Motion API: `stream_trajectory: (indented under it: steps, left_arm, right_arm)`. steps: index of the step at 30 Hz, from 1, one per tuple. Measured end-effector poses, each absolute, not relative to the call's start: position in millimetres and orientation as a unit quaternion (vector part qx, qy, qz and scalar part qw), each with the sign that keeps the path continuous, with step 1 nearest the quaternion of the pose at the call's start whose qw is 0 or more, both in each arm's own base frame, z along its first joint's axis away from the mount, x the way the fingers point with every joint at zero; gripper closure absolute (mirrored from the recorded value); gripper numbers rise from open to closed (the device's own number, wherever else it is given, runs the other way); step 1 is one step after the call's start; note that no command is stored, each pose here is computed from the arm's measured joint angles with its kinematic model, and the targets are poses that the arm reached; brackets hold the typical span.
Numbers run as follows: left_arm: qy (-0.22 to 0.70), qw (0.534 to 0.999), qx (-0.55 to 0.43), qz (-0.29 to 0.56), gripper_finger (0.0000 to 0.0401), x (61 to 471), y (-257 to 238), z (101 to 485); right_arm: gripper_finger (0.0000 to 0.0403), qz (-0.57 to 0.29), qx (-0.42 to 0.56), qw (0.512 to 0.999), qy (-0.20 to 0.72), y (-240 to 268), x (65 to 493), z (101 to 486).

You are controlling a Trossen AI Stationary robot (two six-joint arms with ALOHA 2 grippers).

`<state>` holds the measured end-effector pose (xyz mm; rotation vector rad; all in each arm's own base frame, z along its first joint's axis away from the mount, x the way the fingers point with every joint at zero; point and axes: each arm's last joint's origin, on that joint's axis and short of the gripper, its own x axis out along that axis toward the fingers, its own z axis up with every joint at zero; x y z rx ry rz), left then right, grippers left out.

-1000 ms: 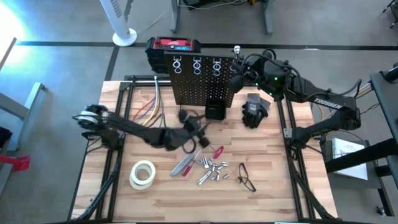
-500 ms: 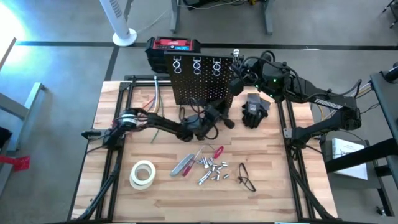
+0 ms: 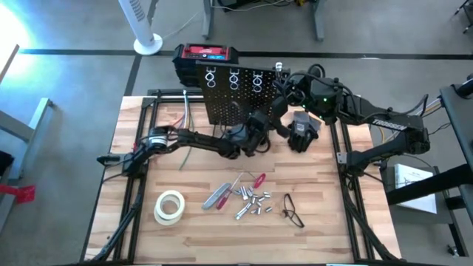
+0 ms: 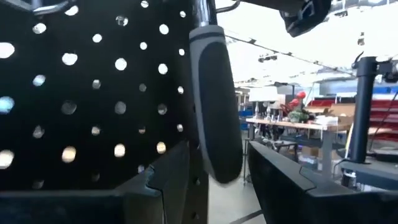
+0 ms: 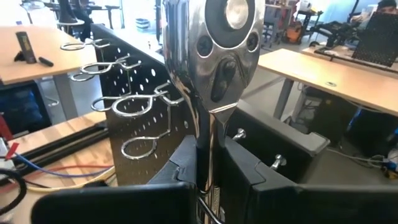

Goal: Hang tools onto peg board
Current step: Hang the ratchet wrench on the peg board

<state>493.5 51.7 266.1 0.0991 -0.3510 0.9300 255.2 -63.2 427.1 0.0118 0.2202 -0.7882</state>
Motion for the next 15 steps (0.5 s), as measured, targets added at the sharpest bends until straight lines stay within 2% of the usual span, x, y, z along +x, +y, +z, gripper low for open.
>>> stream_trajectory:
  steps: [12,15]
  left_arm:
    - [-0.16,0.882,0.045,0.441,0.0248,497.3,70.1,272.5]
    - [-0.15,0.885,0.05,0.437,0.0263,498.4,69.5,270.8]
  right_arm:
    - [0.0379,-0.381,0.003,0.919,0.099,-62.6,251.6,428.4]
    - [0.0379,-0.381,0.002,0.919,0.099,-62.1,249.1,429.0]
